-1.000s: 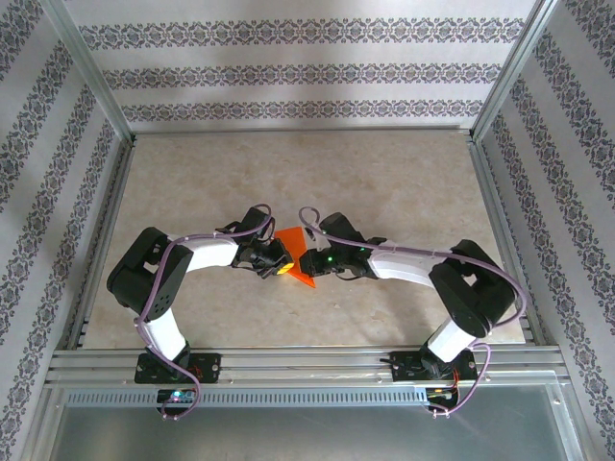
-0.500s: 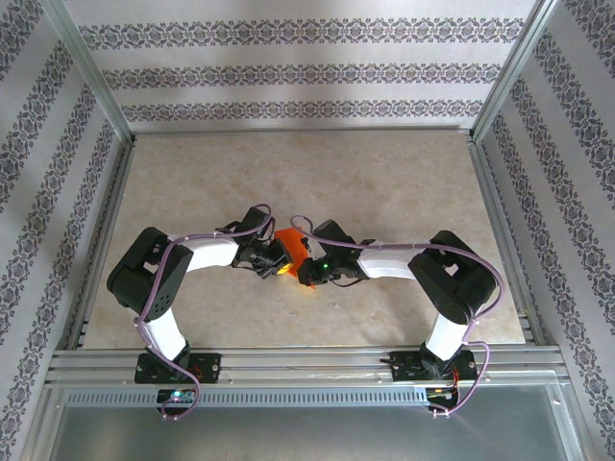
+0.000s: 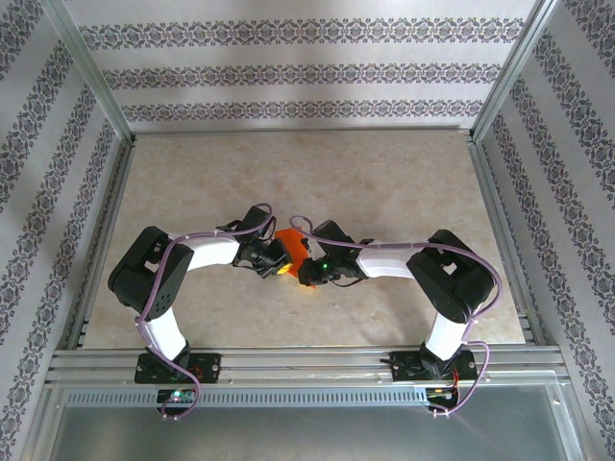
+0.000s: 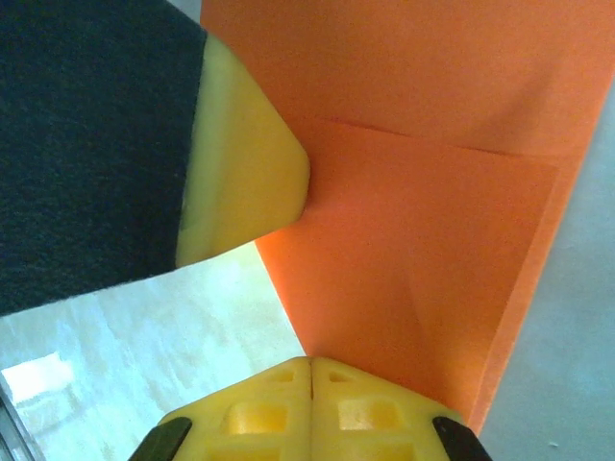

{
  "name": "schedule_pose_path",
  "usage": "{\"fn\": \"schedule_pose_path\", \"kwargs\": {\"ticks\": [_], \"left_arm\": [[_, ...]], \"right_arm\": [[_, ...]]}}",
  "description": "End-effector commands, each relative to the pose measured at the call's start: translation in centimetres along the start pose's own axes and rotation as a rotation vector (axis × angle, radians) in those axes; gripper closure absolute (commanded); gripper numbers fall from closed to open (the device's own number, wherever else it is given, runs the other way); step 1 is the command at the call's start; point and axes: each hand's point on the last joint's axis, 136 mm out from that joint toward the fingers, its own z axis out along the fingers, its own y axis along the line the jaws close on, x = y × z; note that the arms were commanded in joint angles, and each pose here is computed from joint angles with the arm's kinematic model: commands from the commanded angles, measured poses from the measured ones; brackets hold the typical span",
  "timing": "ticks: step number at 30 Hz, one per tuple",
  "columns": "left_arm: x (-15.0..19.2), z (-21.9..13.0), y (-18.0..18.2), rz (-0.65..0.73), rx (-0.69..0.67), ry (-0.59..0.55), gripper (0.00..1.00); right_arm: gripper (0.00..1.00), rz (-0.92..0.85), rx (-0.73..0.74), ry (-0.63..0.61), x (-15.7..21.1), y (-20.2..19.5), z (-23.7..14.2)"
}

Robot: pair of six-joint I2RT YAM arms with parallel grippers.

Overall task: Fold a paper plane with a square sheet of paper (pick it up from the middle)
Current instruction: Third fold the triangle at the center of the table.

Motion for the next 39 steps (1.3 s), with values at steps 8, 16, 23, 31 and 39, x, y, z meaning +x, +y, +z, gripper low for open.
{"fn": "schedule_pose_path", "kwargs": {"ticks": [8,16,23,31,39], "left_arm": [[0.7,1.1,8.0,-0.050,-0.298,0.008,0.88],[0.5,1.1,8.0,-0.042,-0.308,0.013,0.89],[0.2,0.8,7.2,-0.022,-0.293,0.012,0.88],[-0.2,0.7,5.8,0.005,-0.255,0.010,0.88],[-0.3,0.9,4.6,0.018,-0.208,0.016,0.88]], "right_arm": [[0.96,0.033,-0.016,0.069,3.0,-1.7,-1.0],[0.97,0.078,0.022,0.087,5.2,-3.4,-1.7],[0.97,0.094,0.034,0.067,5.9,-3.8,-3.0],[0.96,0.007,-0.060,-0.047,1.4,0.4,-4.5],[0.96,0.006,-0.045,-0.018,-0.1,0.5,-1.6]]}}
